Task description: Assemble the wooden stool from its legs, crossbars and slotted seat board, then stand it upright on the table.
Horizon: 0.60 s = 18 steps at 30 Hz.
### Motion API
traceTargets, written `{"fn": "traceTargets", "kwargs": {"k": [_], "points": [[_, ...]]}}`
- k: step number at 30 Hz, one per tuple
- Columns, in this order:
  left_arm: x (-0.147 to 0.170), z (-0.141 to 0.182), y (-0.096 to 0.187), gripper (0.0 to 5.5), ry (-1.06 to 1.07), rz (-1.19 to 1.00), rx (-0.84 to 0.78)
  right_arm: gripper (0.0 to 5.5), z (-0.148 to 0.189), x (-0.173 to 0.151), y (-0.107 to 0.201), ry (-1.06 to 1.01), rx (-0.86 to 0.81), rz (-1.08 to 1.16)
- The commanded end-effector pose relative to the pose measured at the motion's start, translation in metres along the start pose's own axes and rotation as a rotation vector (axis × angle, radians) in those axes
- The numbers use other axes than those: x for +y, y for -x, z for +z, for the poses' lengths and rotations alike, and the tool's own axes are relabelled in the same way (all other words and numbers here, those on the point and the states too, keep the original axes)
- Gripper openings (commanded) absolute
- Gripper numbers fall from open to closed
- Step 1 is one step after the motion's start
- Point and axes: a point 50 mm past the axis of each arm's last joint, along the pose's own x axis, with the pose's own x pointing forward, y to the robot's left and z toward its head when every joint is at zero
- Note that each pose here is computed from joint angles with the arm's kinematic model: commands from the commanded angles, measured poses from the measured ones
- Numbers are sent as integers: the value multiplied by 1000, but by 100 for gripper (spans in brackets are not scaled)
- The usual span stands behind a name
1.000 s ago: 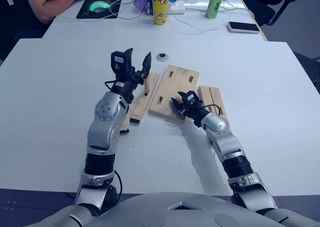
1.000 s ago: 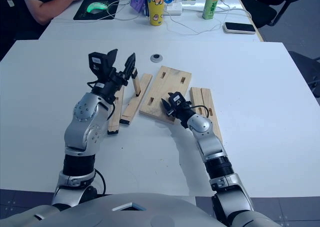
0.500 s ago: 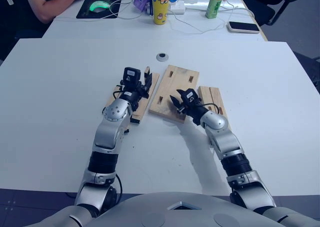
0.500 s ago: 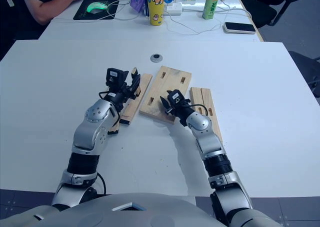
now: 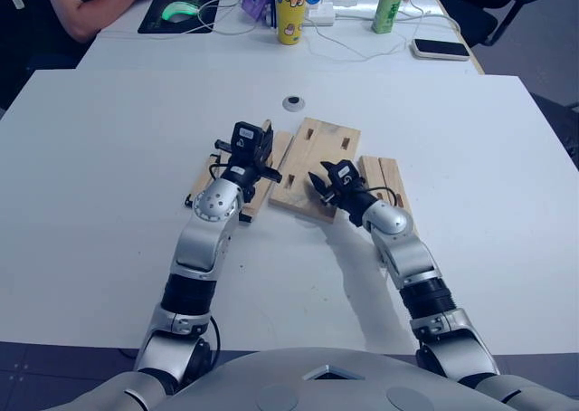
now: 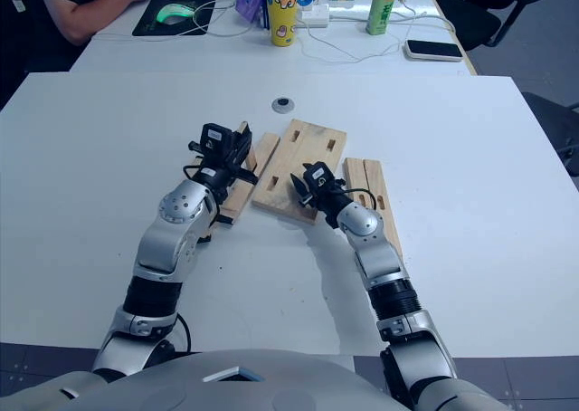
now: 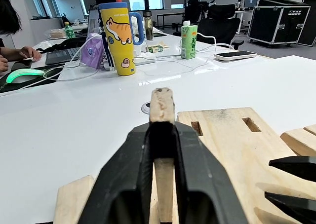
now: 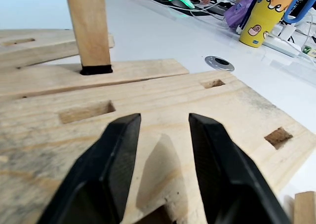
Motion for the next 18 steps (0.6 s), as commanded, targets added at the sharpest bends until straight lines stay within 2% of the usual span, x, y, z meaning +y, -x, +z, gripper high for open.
{"fn": "traceTargets", "kwargs": {"k": [1,3,4,7,10,13,16,18], "points": [[10,34,-4,42,2,25,-162,180,5,-9,-2,-23,-13,-51],[18,53,-6,42,13,30,-232,180,12,-18,0,-51,-53,-78],[22,63,-6,42,26,25,-263,198,14,-24,1,-73,-68,-89],[32,86,-8,42,111,-62,-333,231,28,-45,7,-275,-171,-34],[35,96,-8,42,235,-224,-357,283,43,-76,18,-463,-277,37],[43,103,-6,42,336,-355,-367,330,52,-104,29,-577,-314,97],[48,111,-5,42,423,-472,-368,375,59,-114,38,-681,-347,191],[54,118,-5,42,500,-574,-372,412,64,-115,46,-806,-388,329]]}}
